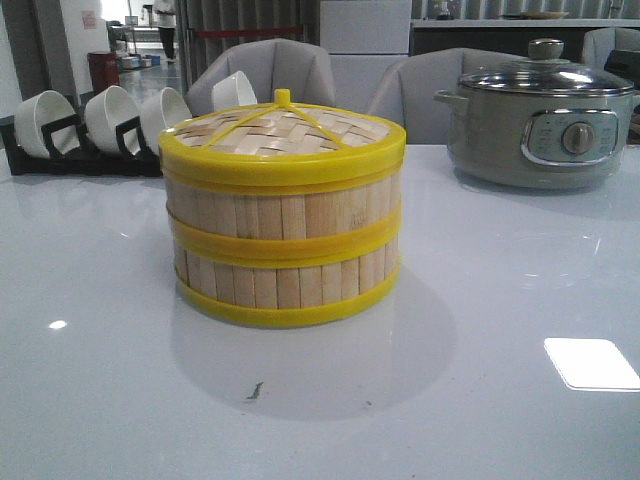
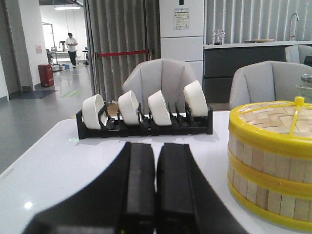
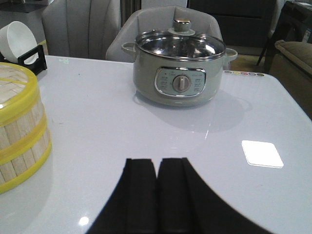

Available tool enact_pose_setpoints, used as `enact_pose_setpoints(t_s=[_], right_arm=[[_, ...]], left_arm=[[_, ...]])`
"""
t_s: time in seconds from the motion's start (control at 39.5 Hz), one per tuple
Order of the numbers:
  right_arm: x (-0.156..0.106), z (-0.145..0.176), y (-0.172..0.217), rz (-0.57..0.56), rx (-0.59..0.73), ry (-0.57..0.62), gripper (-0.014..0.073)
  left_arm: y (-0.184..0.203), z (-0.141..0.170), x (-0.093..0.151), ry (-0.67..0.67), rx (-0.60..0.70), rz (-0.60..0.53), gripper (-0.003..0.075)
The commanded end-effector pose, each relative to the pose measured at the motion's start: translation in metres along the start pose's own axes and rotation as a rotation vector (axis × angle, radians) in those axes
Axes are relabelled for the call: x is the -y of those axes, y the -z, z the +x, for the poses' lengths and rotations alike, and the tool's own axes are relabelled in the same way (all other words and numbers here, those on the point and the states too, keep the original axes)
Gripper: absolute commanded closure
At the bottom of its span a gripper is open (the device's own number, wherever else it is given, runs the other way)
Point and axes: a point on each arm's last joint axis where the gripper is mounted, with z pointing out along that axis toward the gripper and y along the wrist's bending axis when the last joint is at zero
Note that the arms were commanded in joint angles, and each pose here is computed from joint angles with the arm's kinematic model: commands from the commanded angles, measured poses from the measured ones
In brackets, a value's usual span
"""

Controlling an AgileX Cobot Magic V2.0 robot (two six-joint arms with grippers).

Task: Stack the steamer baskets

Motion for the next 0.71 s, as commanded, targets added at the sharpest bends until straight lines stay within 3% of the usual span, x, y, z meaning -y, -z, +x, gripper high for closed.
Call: enact_pose_setpoints(t_s=[0.0, 0.68], right_arm=[[0.0004, -0.0179, 0.0024, 0.005, 0.119, 0.007, 0.0540], [0.0004, -0.0179, 0.0024, 0.005, 0.119, 0.007, 0.0540]], left_arm=[[0.0015, -0.0057, 0.0013, 0.022, 0.068, 0.018, 0.0637], [0.0011, -0.0051, 0.0012, 0.037, 0.061, 0.016, 0.0637]])
